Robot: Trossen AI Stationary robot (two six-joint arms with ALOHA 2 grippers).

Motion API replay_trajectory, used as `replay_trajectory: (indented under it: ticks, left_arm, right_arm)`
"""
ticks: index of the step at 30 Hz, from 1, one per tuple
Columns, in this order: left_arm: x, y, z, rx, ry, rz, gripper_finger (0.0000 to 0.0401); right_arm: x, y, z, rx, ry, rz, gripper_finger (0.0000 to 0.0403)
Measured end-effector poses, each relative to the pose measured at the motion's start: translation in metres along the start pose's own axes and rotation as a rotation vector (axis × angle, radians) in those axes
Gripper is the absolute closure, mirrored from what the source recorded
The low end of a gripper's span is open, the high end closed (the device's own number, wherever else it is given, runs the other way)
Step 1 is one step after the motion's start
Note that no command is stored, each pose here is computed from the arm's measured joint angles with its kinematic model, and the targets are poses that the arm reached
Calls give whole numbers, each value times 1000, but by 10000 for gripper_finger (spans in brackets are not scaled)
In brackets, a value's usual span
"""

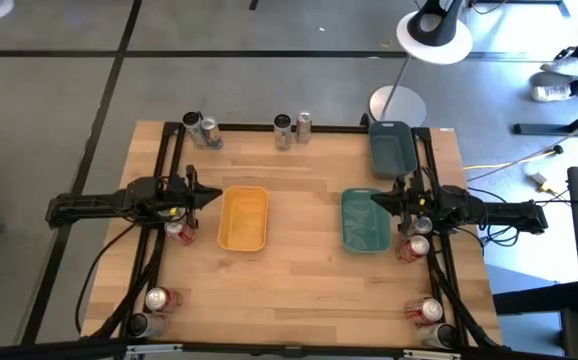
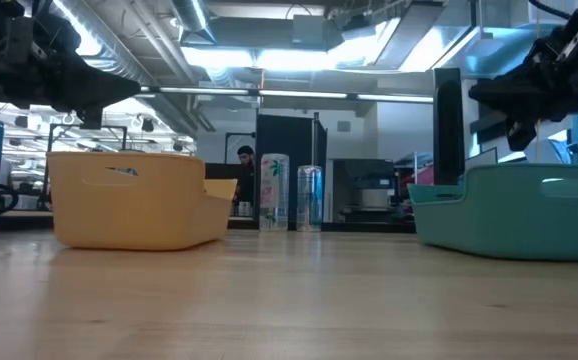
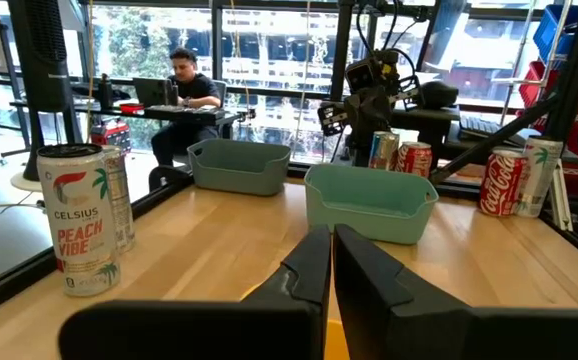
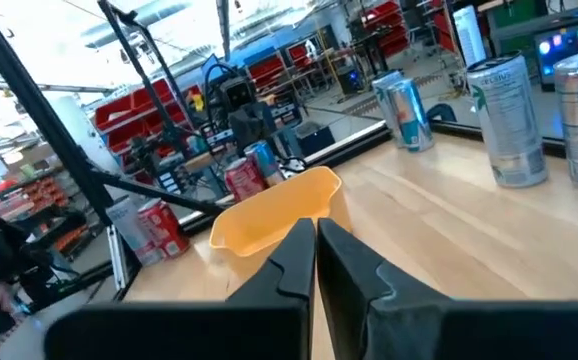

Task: Sort soda cans
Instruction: Put the top right blue soda can into the green bin

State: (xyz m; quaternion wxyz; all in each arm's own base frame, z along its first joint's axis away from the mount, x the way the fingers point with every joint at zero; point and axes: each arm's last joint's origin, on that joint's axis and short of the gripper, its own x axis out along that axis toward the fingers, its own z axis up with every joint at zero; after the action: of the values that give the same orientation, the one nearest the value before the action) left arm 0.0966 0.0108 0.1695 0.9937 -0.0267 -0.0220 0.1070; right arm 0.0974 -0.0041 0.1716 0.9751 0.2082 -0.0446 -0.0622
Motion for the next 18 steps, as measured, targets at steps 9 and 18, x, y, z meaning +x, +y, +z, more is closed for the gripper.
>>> replay_trajectory:
  ticks: [9,18]
  left_arm:
    - [0,0,4,-184,-41,-5,391]
    - [-1,0,11,-336,-120,9,391]
  right_arm:
    - [-2,4,18,46,-137,-69,386]
    - [-6,15,56,-79,-250,-208,386]
